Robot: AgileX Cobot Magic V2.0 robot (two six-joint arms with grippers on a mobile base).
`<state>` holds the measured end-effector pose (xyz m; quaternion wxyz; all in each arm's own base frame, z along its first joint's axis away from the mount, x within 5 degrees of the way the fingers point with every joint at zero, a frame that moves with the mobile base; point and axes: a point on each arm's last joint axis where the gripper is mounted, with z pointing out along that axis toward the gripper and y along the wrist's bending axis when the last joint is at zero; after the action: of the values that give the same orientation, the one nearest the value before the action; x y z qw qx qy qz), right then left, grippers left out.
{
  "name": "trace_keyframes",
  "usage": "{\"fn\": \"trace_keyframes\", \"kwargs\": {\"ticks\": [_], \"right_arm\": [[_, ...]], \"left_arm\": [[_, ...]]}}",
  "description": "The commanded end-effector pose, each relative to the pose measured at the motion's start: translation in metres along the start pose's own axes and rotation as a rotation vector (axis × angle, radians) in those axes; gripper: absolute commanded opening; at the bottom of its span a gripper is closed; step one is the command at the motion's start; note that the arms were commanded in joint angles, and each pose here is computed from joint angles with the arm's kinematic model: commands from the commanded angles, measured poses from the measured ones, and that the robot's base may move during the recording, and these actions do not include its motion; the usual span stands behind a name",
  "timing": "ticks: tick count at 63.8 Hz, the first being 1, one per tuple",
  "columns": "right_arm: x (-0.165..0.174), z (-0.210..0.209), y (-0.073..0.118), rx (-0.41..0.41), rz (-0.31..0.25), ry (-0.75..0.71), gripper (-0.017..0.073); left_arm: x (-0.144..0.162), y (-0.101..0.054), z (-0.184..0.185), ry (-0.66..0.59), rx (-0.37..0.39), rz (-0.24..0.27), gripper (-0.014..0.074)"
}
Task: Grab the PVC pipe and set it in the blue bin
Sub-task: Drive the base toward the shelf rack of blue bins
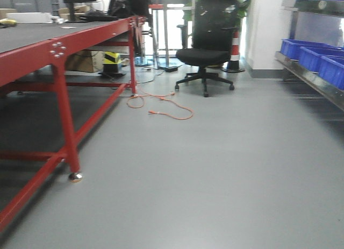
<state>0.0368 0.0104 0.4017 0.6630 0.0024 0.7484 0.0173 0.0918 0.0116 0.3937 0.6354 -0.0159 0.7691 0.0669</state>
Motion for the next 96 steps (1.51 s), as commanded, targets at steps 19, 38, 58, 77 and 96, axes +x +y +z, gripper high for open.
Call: {"fn": "trace_keyframes", "kwargs": {"ticks": [19, 38, 58, 77, 96], "right_arm": [[-0.0019, -0.001, -0.0003, 0.006, -0.008, -0.025, -0.0169], [-0.0019, -0.001, -0.0003, 0.006, -0.008, -0.025, -0.0169], [-0.0019, -0.001, -0.0003, 0.006, -0.008, -0.025, -0.0169], [-0.0019, -0.001, -0.0003, 0.006, -0.008, -0.025, -0.0169], [-0.0019, -0.001, -0.0003, 0.006, -0.008, -0.025, -0.0169]], "left_arm": [[-0.0015, 0.0001, -0.001, -0.021, -0.001, -0.004, -0.0111], [-0.0015, 0.0001, -0.001, -0.021, -0.001, -0.004, -0.0111], [-0.0015, 0.0001, -0.001, -0.021, -0.001, -0.004, -0.0111], [-0.0015, 0.0002, -0.001, -0.021, -0.002, -0.002, -0.0111], [-0.0017, 0.0002, -0.001, -0.023, -0.002, -0.002, -0.0111]]}}
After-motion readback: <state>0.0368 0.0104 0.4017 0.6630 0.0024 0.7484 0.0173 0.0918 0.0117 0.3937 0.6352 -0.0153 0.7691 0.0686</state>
